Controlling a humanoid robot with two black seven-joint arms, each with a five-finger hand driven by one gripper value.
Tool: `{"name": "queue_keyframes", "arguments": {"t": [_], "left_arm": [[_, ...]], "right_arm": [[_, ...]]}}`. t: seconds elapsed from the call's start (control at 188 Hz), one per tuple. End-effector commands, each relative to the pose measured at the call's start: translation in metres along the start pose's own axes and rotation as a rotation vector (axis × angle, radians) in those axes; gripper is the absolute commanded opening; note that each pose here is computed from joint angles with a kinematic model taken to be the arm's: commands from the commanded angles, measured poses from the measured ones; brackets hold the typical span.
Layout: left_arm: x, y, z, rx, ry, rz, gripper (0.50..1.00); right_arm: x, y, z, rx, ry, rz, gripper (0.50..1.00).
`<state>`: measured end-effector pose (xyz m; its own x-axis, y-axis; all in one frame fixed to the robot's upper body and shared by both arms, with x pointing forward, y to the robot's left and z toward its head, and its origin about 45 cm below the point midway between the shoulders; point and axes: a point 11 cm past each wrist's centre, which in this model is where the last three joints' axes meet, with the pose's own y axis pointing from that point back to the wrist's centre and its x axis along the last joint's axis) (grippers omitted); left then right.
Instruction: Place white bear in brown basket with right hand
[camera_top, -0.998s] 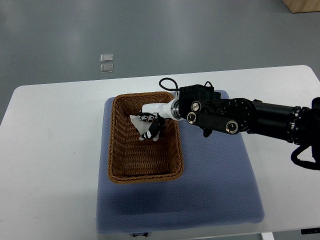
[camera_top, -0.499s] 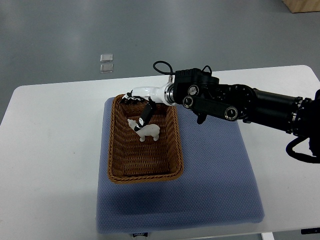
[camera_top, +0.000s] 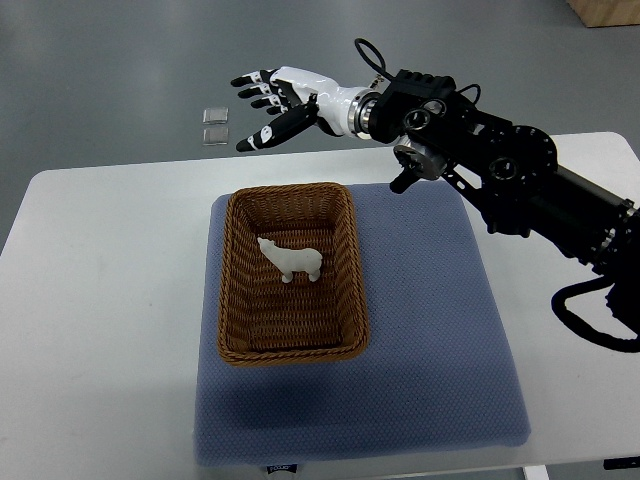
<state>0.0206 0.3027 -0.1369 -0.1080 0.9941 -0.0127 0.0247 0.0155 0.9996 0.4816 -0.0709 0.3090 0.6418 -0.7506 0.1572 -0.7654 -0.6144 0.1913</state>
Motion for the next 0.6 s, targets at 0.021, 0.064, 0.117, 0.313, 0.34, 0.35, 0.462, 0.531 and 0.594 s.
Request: {"name": "queue_keyframes", "arguments": {"t": [0.021, 0.064, 0.117, 0.313, 0.34, 0.35, 0.462, 0.531, 0.594], "left_arm": [[0.000, 0.000, 0.000, 0.000, -0.002, -0.001, 1.000], [0.000, 0.000, 0.000, 0.000, -0.002, -0.001, 1.000], [0.000, 0.000, 0.000, 0.000, 0.000, -0.001, 1.000], [0.000, 0.000, 0.000, 0.000, -0.002, -0.001, 1.000], [0.000, 0.000, 0.000, 0.000, -0.002, -0.001, 1.000], [0.000, 0.000, 0.000, 0.000, -0.002, -0.001, 1.000], [0.000, 0.000, 0.000, 0.000, -0.002, -0.001, 1.000], [0.000, 0.000, 0.000, 0.000, -0.002, -0.001, 1.000], [0.000, 0.000, 0.000, 0.000, -0.002, -0.001, 1.000]], "right_arm": [[0.036, 0.018, 0.018, 0.128, -0.318, 0.124, 0.913], [0.050, 0.027, 0.026, 0.179, -0.425, 0.170, 0.913], [0.066, 0.037, 0.035, 0.240, -0.549, 0.226, 0.911], [0.100, 0.065, 0.095, 0.325, -0.927, 0.406, 0.913], [0.102, 0.067, 0.101, 0.328, -0.956, 0.418, 0.915], [0.103, 0.068, 0.104, 0.330, -0.968, 0.423, 0.915], [0.107, 0.079, 0.136, 0.315, -1.092, 0.473, 0.926], [0.105, 0.083, 0.148, 0.313, -1.135, 0.482, 0.926], [0.103, 0.086, 0.155, 0.322, -1.161, 0.473, 0.926]]}}
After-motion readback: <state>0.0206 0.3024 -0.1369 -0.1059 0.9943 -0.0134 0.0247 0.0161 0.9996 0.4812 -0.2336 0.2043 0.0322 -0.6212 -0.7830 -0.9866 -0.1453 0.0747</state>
